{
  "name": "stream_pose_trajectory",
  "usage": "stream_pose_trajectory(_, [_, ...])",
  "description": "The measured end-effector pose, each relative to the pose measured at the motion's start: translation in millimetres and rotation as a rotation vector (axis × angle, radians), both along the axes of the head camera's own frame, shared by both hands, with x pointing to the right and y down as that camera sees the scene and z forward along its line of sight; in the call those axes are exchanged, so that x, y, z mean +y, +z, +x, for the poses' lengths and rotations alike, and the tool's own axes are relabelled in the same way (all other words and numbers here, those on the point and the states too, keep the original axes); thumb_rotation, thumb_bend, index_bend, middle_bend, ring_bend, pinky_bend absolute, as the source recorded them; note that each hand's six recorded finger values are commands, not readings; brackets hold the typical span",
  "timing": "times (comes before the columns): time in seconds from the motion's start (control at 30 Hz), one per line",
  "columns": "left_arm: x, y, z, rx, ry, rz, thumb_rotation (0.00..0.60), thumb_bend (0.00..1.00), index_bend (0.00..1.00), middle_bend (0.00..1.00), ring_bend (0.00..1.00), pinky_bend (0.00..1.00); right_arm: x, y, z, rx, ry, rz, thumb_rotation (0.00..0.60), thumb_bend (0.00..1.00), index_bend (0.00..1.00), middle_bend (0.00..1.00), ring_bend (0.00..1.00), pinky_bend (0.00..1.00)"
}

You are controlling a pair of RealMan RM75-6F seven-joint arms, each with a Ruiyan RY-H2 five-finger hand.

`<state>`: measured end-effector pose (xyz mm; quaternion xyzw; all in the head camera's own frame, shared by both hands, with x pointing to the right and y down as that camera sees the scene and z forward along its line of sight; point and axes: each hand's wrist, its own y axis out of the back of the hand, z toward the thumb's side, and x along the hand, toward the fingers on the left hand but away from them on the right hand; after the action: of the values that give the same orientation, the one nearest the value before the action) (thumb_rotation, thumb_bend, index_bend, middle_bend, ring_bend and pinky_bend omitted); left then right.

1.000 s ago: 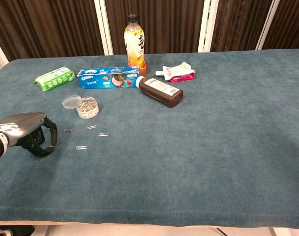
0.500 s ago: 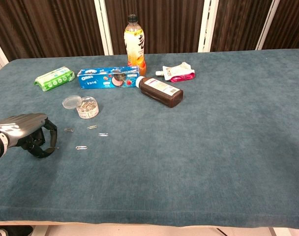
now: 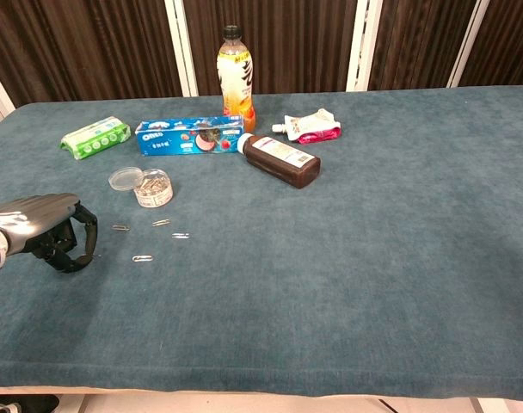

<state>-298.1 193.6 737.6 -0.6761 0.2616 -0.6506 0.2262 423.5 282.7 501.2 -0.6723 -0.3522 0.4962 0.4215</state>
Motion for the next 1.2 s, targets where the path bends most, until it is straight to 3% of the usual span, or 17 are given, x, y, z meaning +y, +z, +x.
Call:
stream_pose_trajectory(0.23, [-6,-5,-4,0.007,-0.010,0.017,0.600,0.61,0.75,1.00,1.00,1.00,0,-2,1,-0.005,0.005,0.006,0.600,0.18,0.00,0.00,0.00,0.00])
stream_pose_trajectory(0.57, [-55,-27,-11,0.073,-0.136,0.142,0.600,0.63,0.75,1.00,1.00,1.00,0,-4,2,-0.010,0.010,0.015,0.600,0.18,0.00,0.00,0.00,0.00])
stream_pose_trajectory(0.97, [-108,-3,20,0.091,-0.191,0.163,0.600,0.62,0.71,1.00,1.00,1.00,-3,-5,6,-0.015,0.026,0.020,0.600,0.18,0.00,0.00,0.00,0.00])
stream_pose_trajectory(1.2, [-118,11,33,0.088,-0.209,0.140,0.600,0.60,0.71,1.00,1.00,1.00,-3,-8,8,-0.023,0.031,0.022,0.600,0.18,0.00,0.00,0.00,0.00])
